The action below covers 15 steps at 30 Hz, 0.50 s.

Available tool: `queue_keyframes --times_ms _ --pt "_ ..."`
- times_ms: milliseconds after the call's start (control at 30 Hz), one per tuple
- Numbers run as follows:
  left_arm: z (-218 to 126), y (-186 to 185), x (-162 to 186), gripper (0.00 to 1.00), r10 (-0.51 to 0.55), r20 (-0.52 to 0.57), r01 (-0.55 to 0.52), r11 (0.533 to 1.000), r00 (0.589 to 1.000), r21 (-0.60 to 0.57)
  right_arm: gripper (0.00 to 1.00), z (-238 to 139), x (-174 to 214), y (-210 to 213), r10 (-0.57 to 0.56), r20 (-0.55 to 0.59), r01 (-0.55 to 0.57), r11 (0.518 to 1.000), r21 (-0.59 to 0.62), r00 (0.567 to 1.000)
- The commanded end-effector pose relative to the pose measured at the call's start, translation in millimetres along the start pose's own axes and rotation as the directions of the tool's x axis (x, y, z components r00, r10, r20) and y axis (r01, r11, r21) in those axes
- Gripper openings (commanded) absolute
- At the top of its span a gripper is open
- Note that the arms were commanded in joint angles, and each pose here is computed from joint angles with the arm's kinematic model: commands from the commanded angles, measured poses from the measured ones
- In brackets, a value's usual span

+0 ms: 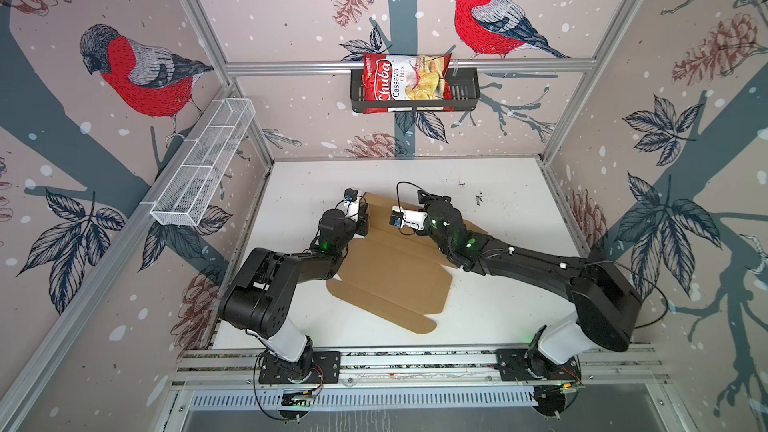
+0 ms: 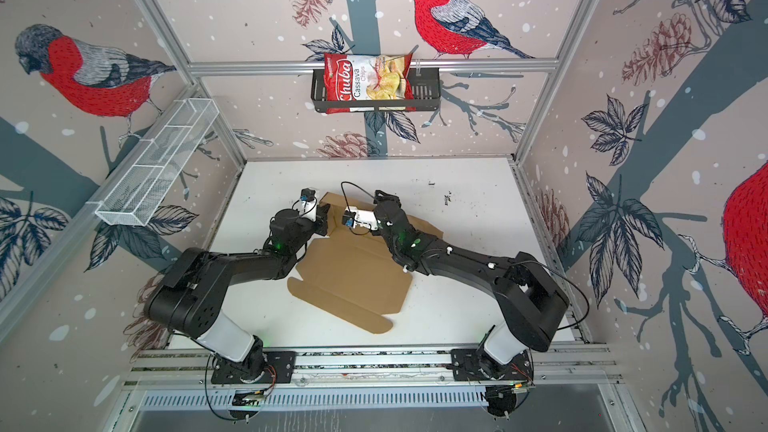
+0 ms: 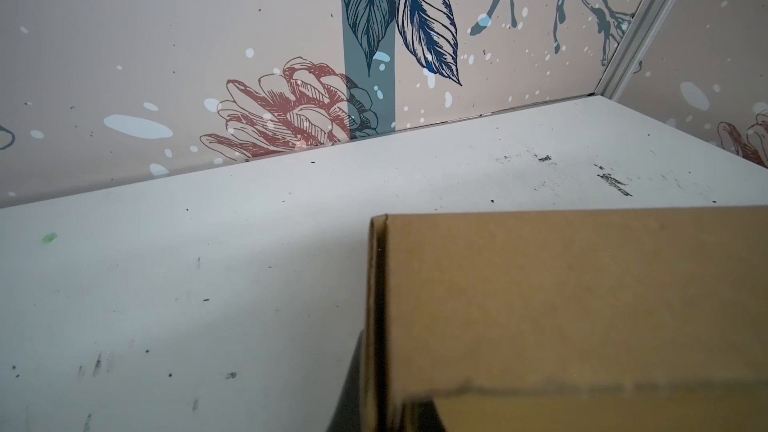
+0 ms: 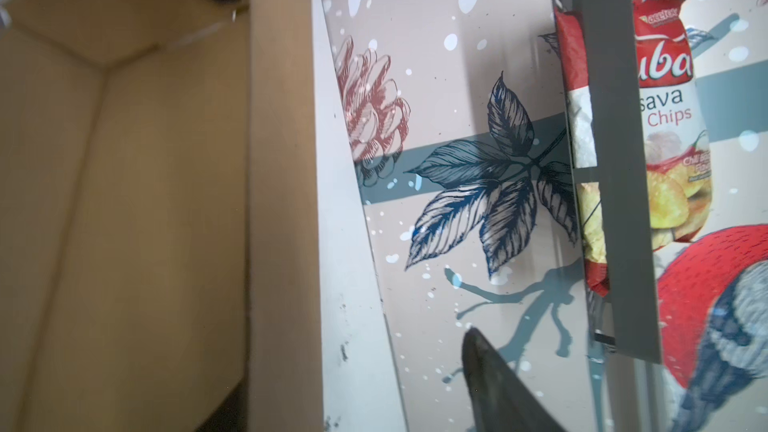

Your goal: Fold the paper box

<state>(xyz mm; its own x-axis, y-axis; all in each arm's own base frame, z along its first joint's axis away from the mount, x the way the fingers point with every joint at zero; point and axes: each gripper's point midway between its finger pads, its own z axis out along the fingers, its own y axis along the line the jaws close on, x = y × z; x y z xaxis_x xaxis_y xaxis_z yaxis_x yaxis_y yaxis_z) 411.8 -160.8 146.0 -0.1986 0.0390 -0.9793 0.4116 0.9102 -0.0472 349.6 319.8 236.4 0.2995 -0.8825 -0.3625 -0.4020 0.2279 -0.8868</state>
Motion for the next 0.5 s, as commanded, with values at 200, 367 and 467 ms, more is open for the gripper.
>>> queue_keyframes --times_ms 200,367,467 --pt "-34.7 25.2 -11.2 0.03 -0.012 0.13 0.038 0.978 0.991 -0.203 0.97 -59.1 17.4 -63.5 0.736 0.095 -0.725 0.676 -0.129 0.67" --pt "-41.4 25.1 -11.1 0.03 0.001 0.139 0.035 0.967 0.99 -0.253 0.96 -79.2 36.2 -69.2 0.854 0.077 -0.844 0.521 -0.127 0.515" --pt "-41.3 31.4 -14.5 0.03 -0.011 0.14 0.052 0.953 0.99 -0.298 0.96 -85.0 42.8 -77.4 0.93 0.053 -0.917 0.367 -0.156 0.363"
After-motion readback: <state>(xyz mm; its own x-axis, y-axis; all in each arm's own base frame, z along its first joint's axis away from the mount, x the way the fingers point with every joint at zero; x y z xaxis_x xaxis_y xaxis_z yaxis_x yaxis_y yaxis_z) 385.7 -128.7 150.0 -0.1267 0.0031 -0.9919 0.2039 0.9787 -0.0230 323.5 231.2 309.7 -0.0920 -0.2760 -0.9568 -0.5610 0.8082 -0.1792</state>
